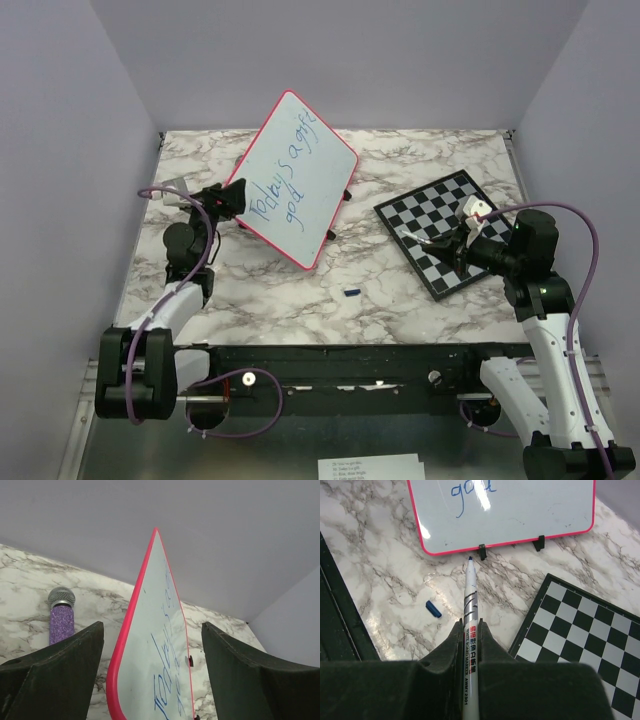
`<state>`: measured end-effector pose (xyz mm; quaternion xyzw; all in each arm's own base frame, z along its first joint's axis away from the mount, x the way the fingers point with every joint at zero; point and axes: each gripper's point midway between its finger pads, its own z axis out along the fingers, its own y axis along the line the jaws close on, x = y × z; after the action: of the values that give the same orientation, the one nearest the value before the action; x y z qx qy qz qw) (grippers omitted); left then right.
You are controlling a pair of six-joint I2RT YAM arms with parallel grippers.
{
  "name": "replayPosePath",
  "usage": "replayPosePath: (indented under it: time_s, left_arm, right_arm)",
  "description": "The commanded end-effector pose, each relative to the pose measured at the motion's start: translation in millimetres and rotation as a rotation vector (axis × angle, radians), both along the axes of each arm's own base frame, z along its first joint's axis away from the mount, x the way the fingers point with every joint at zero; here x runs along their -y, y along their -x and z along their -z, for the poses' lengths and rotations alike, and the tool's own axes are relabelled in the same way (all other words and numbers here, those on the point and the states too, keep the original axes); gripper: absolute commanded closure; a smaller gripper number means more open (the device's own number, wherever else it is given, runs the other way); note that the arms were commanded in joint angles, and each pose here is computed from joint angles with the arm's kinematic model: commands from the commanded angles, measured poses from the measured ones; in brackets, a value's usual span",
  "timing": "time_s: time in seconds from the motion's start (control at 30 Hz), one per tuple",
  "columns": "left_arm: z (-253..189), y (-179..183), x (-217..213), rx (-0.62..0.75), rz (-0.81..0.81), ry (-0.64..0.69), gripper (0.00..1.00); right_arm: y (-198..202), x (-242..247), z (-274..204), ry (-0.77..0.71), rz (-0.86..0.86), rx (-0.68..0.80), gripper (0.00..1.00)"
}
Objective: Write a sentence on the whiteboard
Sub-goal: Put down the whiteboard on the whiteboard stand, then pick up the pen cap from the center of the board.
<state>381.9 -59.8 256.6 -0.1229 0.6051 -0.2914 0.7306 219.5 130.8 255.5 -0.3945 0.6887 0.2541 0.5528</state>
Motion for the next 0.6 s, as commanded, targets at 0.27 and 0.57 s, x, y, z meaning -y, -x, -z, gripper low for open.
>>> replayPosePath:
  time_s: [0.27, 0.57]
  left_arm:
    - [13, 24, -62, -0.179, -0.334, 0.095, 0.01]
    - [-33, 66, -43, -0.205, -0.207, 0.109, 0.01]
  right_arm:
    - [7, -2, 8, -0.006, -0.022, -0.042, 0.99]
    - [6, -2, 10, -0.006, -0.021, -0.052, 1.00]
